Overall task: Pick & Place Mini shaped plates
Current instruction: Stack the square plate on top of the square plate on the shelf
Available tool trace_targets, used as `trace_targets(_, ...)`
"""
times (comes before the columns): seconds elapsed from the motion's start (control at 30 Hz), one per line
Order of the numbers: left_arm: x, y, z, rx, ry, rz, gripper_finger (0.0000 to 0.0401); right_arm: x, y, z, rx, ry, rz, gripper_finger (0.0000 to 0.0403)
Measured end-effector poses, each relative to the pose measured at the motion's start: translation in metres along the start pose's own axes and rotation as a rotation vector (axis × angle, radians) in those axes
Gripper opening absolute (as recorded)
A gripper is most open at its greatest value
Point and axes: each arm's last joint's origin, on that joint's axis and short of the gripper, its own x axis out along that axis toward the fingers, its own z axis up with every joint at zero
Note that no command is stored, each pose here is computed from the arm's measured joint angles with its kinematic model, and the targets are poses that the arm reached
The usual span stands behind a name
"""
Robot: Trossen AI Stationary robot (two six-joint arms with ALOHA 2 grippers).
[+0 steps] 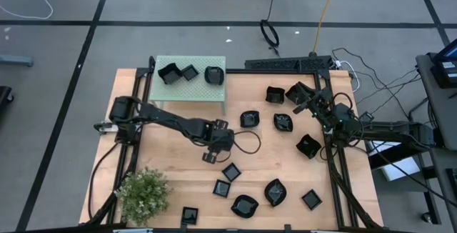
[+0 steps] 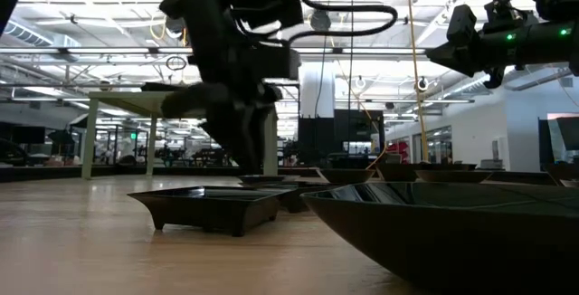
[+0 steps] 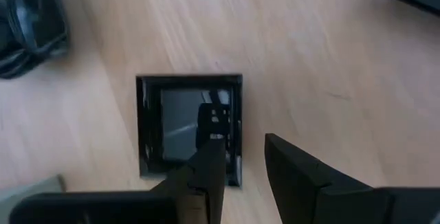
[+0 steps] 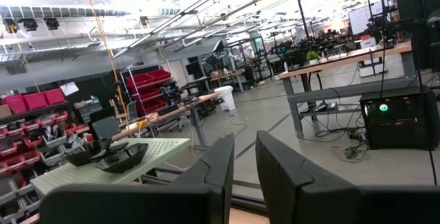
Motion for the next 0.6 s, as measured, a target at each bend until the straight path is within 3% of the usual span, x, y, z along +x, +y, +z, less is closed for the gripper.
trace_targets(0.4, 0.023, 0.007, -0.001, 0.004, 0.012, 0.031, 0.0106, 0.0, 0.0, 0.0, 0.0, -0.001, 0.0, 0.0052)
trace_targets(0.6, 0.024, 0.005, -0.001, 0.034, 0.016, 0.024, 0.0046, 0.0, 0.0, 0.0, 0.0, 0.0, 0.0, 0.0052)
